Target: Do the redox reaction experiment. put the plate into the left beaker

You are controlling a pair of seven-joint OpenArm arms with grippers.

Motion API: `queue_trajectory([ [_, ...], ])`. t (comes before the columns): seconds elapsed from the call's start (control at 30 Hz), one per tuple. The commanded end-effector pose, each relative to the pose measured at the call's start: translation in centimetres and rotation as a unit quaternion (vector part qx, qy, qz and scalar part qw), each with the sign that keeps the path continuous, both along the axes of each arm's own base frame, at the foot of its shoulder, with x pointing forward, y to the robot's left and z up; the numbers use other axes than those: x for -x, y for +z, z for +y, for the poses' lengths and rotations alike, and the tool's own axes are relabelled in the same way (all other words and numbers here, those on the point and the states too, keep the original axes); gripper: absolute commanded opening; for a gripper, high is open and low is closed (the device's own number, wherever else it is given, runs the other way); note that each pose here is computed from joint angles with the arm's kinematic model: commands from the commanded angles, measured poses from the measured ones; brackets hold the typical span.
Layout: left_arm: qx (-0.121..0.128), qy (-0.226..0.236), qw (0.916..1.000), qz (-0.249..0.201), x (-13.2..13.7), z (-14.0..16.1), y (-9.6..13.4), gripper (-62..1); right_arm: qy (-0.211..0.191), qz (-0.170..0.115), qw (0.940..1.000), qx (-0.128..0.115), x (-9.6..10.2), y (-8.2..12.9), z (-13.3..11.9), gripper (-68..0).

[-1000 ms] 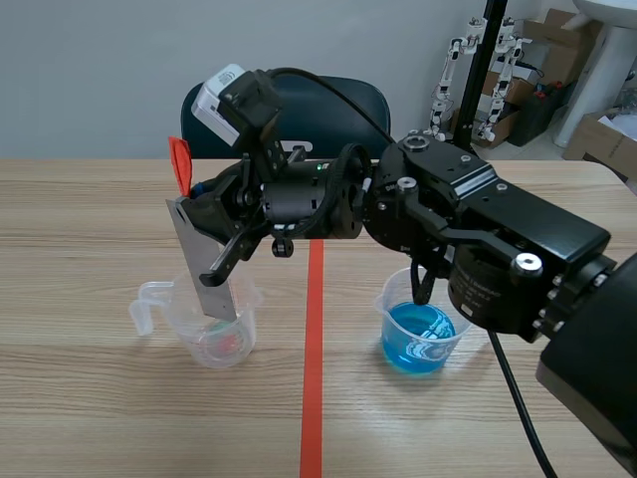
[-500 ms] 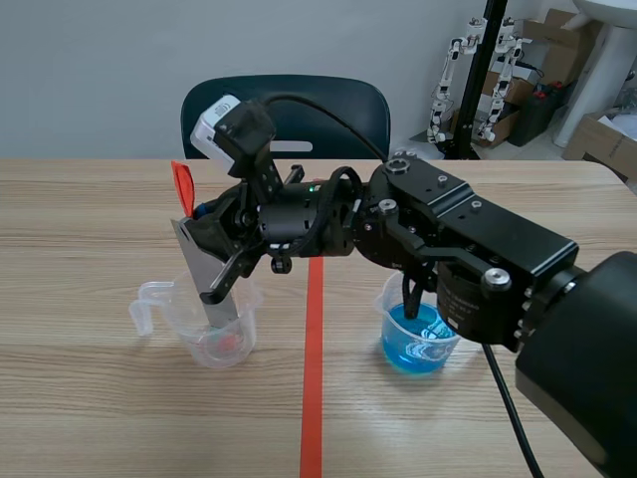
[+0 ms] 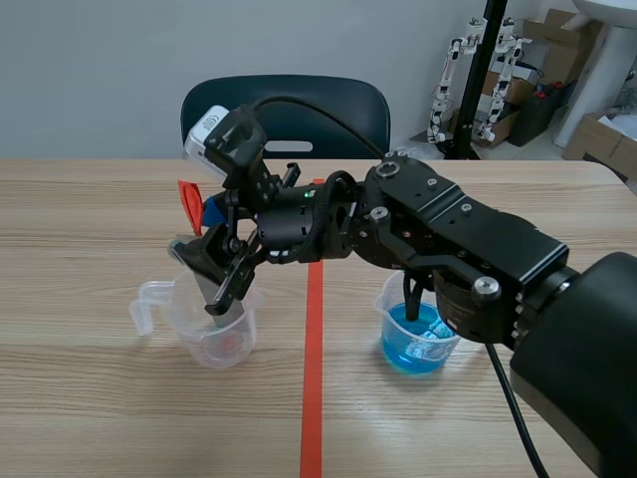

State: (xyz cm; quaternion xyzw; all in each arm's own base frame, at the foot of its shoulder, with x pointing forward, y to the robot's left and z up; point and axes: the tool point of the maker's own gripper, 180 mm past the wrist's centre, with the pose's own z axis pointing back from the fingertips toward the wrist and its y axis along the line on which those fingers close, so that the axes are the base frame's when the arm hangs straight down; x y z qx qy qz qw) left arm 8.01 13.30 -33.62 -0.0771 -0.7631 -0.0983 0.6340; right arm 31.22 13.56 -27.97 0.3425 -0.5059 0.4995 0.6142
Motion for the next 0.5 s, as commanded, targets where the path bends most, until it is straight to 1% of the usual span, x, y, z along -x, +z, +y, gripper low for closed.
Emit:
queue_trajectory([
  [0.0,-0.002,-0.002,1.0000,-0.007,0.32,0.30,0.41,1.4,0.000,-0.020,0.9996,-0.018,-0.72,1.79,0.32,-18.9],
  [0.03,-0.002,-0.002,1.0000,-0.007,0.32,0.30,0.41,1.4,-0.001,-0.021,0.9996,-0.018,-0.79,1.80,0.33,-11.5],
  [0.07,-0.002,-0.002,1.0000,-0.007,0.32,0.30,0.41,1.4,-0.004,-0.023,0.9996,-0.016,-0.91,1.77,0.33,-7.5],
  [0.1,-0.002,-0.002,1.0000,-0.007,0.32,0.30,0.41,1.4,-0.004,-0.028,0.9995,-0.010,-0.92,1.67,0.37,-6.6],
  [0.2,-0.002,-0.003,1.0000,-0.007,0.32,0.29,0.41,1.4,-0.001,-0.041,0.9991,0.005,-0.93,1.37,0.54,-6.7],
  [0.47,-0.002,-0.002,1.0000,-0.007,0.32,0.30,0.41,1.4,-0.001,-0.042,0.9991,0.005,-0.92,1.38,0.59,-6.7],
])
